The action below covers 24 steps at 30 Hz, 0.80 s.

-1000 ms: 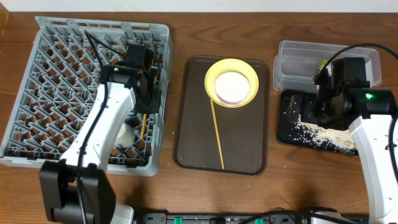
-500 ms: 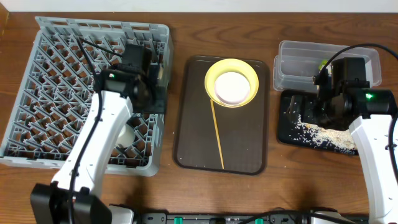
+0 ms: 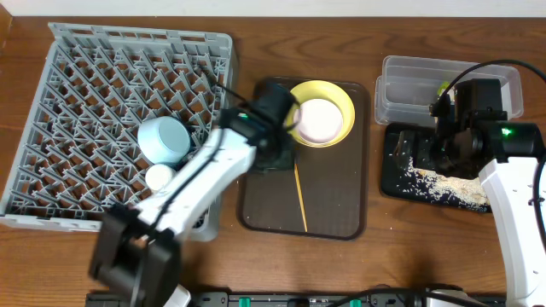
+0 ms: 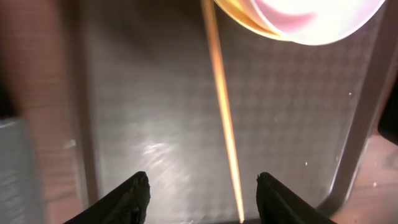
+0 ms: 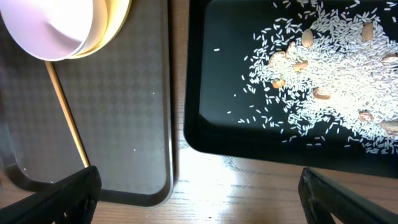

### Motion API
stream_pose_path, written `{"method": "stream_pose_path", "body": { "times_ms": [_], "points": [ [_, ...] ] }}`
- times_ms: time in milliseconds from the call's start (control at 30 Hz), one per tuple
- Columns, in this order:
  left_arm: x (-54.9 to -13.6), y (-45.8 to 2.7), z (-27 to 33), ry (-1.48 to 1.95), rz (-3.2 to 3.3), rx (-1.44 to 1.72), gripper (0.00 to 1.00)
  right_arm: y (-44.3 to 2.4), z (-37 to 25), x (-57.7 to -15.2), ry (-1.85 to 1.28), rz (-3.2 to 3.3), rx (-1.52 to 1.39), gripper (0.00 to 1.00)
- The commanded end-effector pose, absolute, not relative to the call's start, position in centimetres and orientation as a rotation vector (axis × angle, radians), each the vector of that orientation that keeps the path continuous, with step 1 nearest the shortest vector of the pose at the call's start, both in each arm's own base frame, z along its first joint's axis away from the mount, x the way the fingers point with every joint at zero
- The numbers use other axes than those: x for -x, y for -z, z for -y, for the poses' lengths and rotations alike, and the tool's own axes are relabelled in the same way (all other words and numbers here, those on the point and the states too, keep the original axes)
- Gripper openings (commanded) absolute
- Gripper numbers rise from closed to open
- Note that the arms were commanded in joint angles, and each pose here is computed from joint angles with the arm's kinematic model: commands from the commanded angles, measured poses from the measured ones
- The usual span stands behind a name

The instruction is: Sort waste into correct bins and load items into the dishwasher

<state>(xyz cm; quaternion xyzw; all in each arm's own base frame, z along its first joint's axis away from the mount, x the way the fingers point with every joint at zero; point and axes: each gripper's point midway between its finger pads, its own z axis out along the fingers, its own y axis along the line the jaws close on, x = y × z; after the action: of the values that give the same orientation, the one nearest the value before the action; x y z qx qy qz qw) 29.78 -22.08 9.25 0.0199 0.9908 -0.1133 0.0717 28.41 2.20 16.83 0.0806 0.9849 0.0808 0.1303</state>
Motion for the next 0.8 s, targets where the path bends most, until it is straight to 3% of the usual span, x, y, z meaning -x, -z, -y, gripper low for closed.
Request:
{"method": "stream_pose_path", "body": {
  "times_ms": [0, 367, 500, 767],
  "points": [
    [-29.0, -6.3, 23.2, 0.266, -3.029, -0.027, 0.57, -17.5, -2.0, -28.5, -0.233, -2.839, -0.244, 0.99],
    [-26.7, 1.6, 25.2, 0.112, -3.168, -0.111, 0.56, -17.5, -2.0, -28.5, -0.233, -2.839, -0.244, 0.99],
    [-25.8, 2.9, 24.6, 0.040, -3.207, -0.127, 0.46, -17.5, -2.0, -28.5, -0.233, -2.840, -0.243, 0.99],
    [-25.1, 3.2, 22.8, -0.114, -3.225, -0.135, 0.15, -17.5, -2.0, -28.5, -0.233, -2.839, -0.244, 0.99]
  ]
}}
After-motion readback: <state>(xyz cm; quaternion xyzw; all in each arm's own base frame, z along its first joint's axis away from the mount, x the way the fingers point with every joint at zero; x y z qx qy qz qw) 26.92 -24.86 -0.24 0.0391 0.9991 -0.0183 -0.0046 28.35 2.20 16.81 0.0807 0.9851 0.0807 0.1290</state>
